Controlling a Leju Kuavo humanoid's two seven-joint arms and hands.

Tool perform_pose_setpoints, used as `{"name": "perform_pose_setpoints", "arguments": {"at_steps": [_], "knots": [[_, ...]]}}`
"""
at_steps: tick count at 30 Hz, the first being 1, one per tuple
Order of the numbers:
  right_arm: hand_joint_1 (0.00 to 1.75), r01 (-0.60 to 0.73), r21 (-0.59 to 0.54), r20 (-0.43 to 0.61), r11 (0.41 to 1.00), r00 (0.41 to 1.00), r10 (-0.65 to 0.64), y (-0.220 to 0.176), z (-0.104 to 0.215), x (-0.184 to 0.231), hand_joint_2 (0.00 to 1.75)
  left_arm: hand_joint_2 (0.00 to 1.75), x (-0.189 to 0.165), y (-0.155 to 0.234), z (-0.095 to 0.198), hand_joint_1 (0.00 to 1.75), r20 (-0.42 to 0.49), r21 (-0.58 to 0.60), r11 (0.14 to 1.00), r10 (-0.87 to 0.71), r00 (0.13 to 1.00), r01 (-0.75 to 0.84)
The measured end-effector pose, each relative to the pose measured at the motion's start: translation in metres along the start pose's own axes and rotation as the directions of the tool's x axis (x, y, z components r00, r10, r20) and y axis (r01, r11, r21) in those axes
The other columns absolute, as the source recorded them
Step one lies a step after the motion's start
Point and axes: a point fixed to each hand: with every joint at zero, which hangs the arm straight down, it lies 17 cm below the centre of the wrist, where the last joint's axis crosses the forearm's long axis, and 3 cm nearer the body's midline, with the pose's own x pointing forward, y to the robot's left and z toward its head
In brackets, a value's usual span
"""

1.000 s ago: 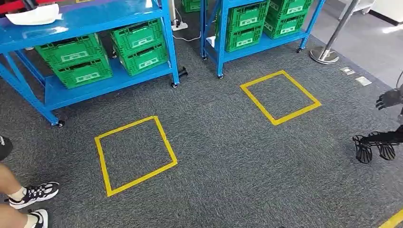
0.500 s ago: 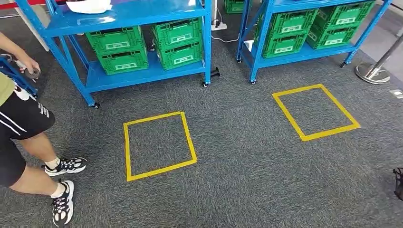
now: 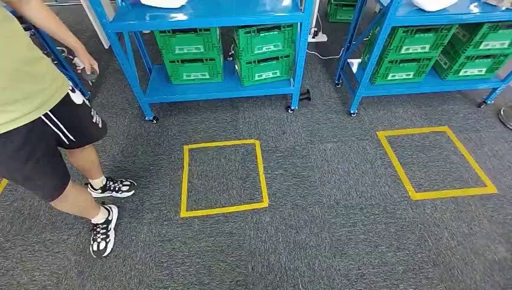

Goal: Take the parts from the cabinet and place them on the table.

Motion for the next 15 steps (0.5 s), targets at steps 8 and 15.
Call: {"name": "perform_pose_setpoints", "arguments": {"at_steps": [8, 15], "knots": [[0.0, -0.002, 0.001, -0.014, 1.0, 1.0, 0.002, 0.001, 0.0, -0.009, 0.0, 1.75, 0.002, -0.001, 0.0, 0.0, 0.002, -0.002, 1.0, 0.0, 1.0, 0.0], [0.0, 0.0, -0.026, 0.014, 1.0, 1.0, 0.0, -0.007, -0.001, 0.001, 0.0, 1.75, 0.0, -0.004, 0.0, 0.0, 0.001, -0.006, 1.0, 0.003, 1.0, -0.003]]}}
